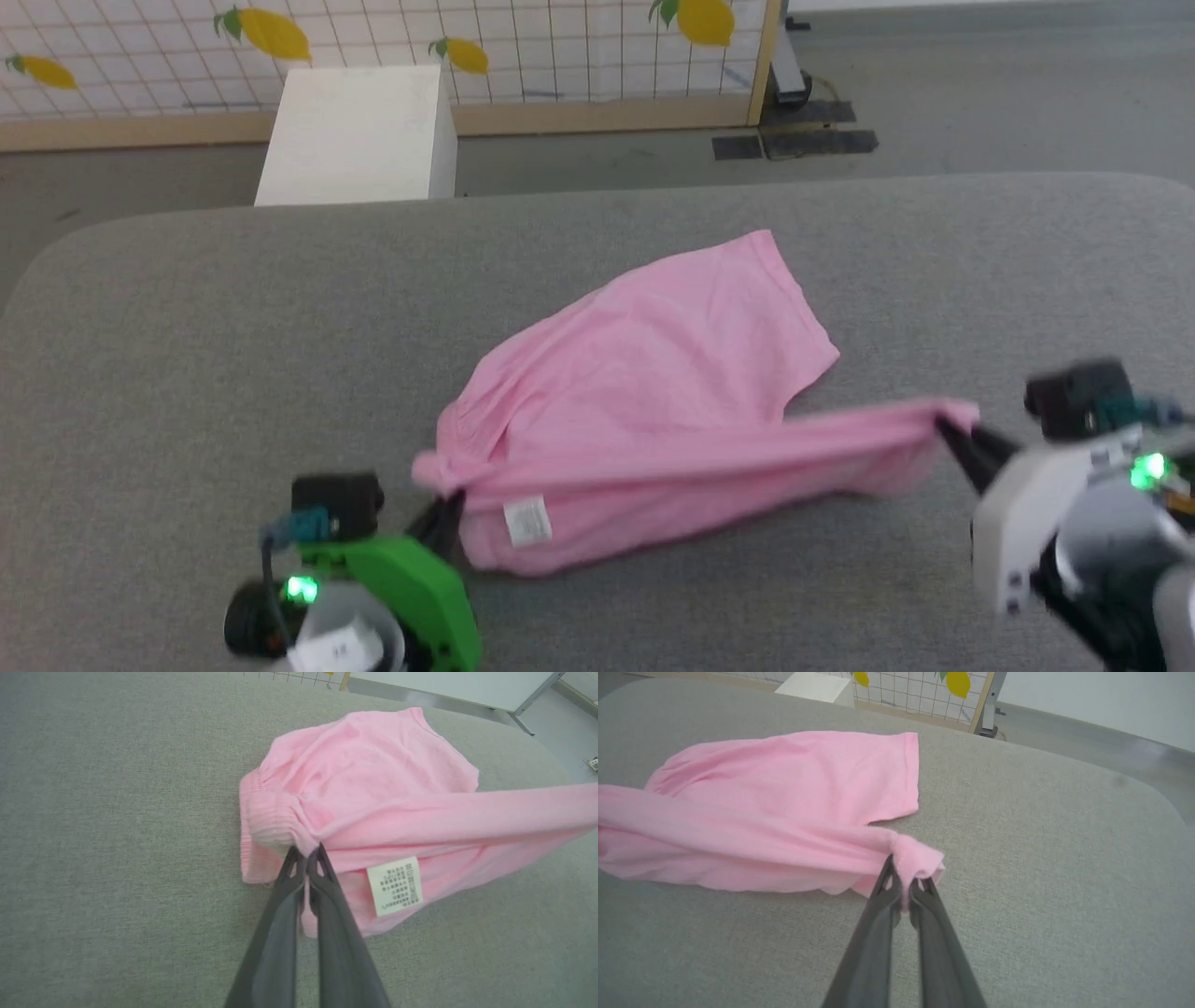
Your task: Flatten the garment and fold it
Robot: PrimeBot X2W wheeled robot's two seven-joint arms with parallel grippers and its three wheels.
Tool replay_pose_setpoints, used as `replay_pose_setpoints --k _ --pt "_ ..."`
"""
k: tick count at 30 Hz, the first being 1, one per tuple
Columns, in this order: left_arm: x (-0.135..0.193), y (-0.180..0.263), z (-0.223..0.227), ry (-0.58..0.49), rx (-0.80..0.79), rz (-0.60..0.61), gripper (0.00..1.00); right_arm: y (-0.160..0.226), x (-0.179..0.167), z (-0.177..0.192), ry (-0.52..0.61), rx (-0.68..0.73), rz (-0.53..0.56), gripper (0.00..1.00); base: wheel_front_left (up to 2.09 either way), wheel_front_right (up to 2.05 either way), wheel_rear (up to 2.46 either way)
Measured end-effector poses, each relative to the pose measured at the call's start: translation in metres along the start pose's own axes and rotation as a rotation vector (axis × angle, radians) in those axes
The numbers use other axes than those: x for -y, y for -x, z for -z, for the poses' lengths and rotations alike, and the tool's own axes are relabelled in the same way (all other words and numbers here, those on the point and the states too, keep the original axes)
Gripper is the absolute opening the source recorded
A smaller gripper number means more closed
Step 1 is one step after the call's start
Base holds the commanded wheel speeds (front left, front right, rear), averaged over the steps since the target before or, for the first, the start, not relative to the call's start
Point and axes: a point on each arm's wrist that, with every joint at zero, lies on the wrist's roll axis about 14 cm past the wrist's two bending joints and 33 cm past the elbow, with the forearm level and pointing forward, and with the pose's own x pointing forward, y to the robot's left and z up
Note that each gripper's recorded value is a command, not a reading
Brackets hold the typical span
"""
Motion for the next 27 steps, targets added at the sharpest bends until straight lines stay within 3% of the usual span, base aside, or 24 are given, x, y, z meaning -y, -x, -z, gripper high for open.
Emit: replay_pose_setpoints --k 7,14,20,27 --pt "-0.011 -0.044 -0.037 -0.001 0.093 -0.044 0.0 -0.065 0.008 -0.053 0.087 0.059 -0.028 0.0 0.0 0.0 0.0" --pt "-0.029 -0.086 -0.042 0.01 0.086 -0.098 0.0 -0.137 0.006 -0.074 0.131 0.029 -0.065 0.0 0.0 0.0 0.0" --pt "-0.044 -0.111 -0.025 0.028 0.029 -0.137 0.0 -0.194 0.003 -0.068 0.153 -0.037 -0.088 0.0 0.0 0.0 0.0" --pt "-0.058 -0.122 -0.004 0.046 -0.01 -0.162 0.0 -0.242 -0.006 -0.03 0.169 -0.178 -0.127 0.0 0.0 0.0 0.0"
